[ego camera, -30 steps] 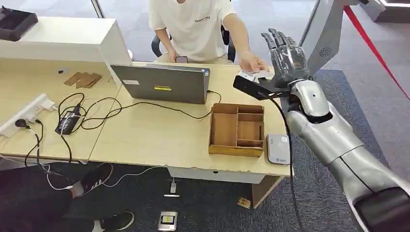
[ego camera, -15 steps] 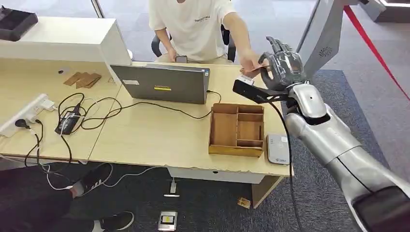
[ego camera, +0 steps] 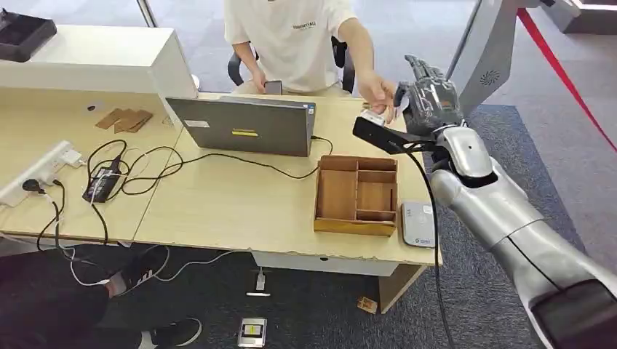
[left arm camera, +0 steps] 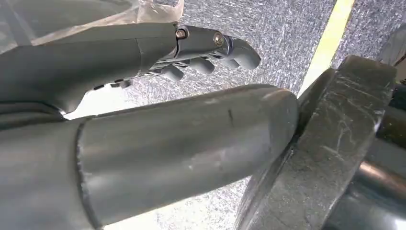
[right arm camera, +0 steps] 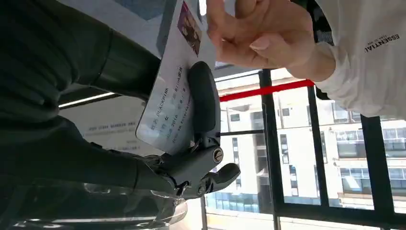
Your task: Pass the card to the sensor for recognition and then transmit it.
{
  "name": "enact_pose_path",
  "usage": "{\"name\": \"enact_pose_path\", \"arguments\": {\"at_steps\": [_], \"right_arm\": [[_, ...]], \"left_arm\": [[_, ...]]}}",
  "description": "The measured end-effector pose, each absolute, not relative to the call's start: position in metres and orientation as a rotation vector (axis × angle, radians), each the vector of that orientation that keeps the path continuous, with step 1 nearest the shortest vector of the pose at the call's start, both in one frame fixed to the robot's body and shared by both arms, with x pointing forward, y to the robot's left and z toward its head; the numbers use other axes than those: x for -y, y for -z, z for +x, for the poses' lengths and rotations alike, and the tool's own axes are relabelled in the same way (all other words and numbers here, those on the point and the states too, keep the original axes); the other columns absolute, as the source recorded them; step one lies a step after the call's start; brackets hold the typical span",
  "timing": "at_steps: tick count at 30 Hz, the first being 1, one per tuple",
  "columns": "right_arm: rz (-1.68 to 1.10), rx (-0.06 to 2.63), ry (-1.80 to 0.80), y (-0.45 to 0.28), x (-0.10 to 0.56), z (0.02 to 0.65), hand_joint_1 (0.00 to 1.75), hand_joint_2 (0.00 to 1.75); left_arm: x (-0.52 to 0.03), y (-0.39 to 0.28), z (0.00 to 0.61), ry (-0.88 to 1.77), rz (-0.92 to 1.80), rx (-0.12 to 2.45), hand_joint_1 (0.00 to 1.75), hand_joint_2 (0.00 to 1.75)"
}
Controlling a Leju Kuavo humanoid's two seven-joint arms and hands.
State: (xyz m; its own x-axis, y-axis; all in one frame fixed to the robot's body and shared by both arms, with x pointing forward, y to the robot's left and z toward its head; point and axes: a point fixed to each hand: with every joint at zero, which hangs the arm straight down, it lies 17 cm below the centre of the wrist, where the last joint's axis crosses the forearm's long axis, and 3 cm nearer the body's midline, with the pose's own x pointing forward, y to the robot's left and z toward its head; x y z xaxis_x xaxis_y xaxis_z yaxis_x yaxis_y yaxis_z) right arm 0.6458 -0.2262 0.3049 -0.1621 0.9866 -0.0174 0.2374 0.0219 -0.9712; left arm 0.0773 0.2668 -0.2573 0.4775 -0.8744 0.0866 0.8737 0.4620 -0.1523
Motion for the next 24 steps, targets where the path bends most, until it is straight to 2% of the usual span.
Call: {"name": "enact_pose_path", "arguments": {"at_steps": [9, 16, 24], "right_arm": [[-1.299, 1.515, -1.207, -0.304, 0.225, 0.645, 1.75, 1.75], [-1.222, 1.562, -1.106, -0.300, 0.231, 0.640, 1.75, 1.75], [-1.152, 1.466, -1.022, -0.238, 0.288, 0.618, 1.75, 1.75]], "left_arm": [[-0.267, 0.257, 0.077, 1.075, -0.185, -0.004, 0.00, 0.00], [-0.265, 0.258, 0.073, 1.062, -0.194, -0.004, 0.00, 0.00], [-0.262, 0.258, 0.064, 1.027, -0.213, -0.010, 0.00, 0.00]]}}
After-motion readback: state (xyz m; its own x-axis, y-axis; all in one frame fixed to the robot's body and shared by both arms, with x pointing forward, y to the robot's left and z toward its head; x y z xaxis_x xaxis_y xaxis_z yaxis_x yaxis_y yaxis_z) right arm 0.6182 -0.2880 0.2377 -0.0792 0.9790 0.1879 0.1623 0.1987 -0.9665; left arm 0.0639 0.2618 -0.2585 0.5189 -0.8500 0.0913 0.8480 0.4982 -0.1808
